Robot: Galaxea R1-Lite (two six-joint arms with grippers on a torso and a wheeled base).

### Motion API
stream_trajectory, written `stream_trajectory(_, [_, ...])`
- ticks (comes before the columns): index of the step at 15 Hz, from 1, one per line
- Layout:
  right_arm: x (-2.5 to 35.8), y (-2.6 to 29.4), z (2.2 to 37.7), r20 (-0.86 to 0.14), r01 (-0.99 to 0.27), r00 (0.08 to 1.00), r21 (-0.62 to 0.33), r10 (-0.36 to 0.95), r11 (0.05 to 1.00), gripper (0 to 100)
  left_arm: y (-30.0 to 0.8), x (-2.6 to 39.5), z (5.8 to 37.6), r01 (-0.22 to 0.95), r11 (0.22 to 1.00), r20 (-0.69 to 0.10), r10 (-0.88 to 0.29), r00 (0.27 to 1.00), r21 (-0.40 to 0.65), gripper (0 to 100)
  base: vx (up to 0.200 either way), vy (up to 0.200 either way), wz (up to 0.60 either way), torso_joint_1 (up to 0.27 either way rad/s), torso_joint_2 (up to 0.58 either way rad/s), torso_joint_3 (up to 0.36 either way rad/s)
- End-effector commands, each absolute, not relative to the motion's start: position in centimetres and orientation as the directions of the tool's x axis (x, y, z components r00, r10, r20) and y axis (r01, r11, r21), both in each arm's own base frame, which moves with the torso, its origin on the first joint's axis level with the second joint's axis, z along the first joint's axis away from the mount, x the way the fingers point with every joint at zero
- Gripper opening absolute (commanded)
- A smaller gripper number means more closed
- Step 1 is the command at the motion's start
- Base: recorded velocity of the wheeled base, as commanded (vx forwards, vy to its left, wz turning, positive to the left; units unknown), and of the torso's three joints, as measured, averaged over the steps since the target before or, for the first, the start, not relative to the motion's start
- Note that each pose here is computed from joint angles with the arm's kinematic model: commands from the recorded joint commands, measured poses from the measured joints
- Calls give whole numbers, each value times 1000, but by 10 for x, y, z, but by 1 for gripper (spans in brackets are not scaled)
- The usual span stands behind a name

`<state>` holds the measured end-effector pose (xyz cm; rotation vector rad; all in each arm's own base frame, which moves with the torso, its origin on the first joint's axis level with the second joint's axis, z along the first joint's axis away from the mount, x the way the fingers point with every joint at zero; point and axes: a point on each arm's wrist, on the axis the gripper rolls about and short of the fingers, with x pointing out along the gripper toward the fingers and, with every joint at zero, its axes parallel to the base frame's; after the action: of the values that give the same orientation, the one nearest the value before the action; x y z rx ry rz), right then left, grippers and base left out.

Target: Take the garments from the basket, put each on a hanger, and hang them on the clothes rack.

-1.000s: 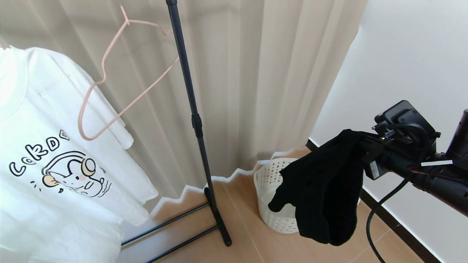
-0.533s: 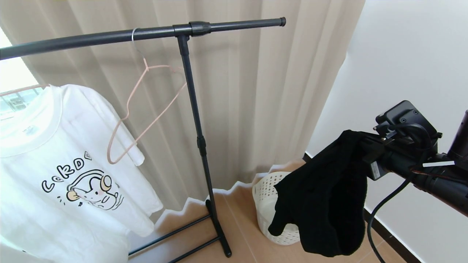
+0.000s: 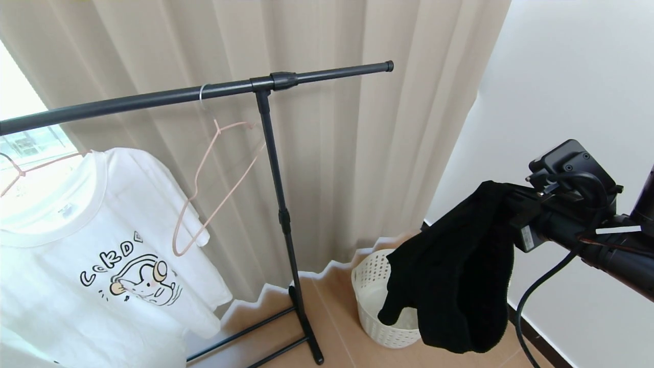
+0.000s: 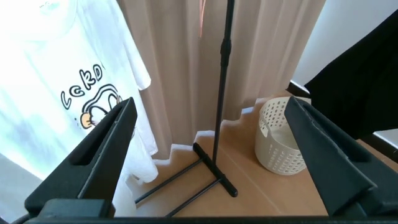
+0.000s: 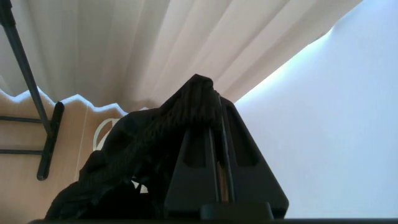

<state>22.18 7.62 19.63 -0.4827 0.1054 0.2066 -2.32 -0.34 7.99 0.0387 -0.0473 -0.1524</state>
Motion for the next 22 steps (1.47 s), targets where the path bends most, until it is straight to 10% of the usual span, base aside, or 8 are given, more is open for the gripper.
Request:
stream_trajectory(1, [221,76,197,-146,-219,975,-450,170,866,0,-3,-23,80,151,988,44,-153,987,42,100,0,0,0,173,-364,-144])
stream_trajectory(22, [216,74,196,-145,-219,974,-451,172,865,0,-3,-23,80,151,988,44,-153,987,44,100,0,0,0,67,-148,10])
